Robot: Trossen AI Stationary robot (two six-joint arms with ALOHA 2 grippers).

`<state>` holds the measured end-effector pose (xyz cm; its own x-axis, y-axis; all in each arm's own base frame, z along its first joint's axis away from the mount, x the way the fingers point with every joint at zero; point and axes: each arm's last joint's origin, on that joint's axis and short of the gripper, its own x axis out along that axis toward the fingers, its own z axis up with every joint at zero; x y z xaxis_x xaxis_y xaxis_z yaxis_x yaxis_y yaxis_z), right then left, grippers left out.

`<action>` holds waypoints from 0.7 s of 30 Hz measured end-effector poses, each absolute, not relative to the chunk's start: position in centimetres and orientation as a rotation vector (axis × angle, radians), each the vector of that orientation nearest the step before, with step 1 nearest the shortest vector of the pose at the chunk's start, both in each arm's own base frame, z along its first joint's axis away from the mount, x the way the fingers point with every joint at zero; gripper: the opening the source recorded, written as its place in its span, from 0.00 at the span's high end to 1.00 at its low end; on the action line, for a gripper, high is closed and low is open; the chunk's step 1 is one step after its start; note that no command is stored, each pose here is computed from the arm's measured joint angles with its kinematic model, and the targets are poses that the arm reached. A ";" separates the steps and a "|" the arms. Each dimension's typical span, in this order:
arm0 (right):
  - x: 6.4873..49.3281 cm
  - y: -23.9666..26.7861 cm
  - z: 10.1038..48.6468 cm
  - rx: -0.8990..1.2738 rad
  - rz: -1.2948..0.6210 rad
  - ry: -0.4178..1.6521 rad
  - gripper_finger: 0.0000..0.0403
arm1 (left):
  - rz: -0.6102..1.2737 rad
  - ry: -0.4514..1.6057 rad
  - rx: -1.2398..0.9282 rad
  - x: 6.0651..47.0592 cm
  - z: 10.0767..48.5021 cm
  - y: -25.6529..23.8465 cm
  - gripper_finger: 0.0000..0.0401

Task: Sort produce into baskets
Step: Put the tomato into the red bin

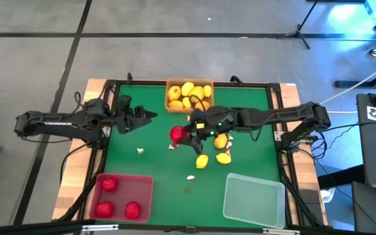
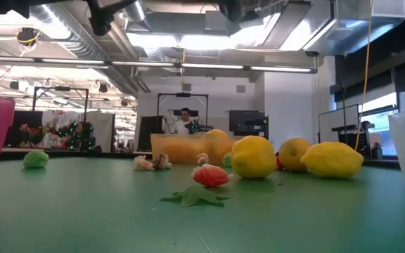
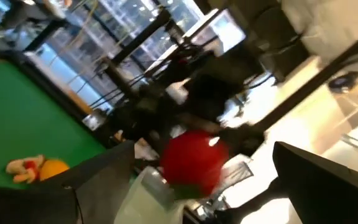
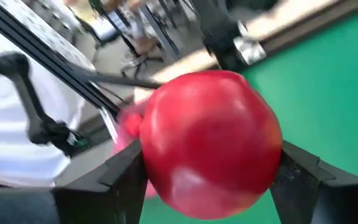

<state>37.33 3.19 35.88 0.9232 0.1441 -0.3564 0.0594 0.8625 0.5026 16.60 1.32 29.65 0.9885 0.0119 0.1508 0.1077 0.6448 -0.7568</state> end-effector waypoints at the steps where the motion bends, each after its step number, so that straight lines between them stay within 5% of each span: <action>1: 37.3 3.2 36.7 0.532 0.052 0.375 0.37 | -0.047 -0.131 -0.877 17.0 29.4 1.1 0.06; 21: 37.3 3.3 38.7 0.465 -0.002 0.291 0.37 | -0.082 -0.255 -0.788 21.7 28.8 -1.3 0.06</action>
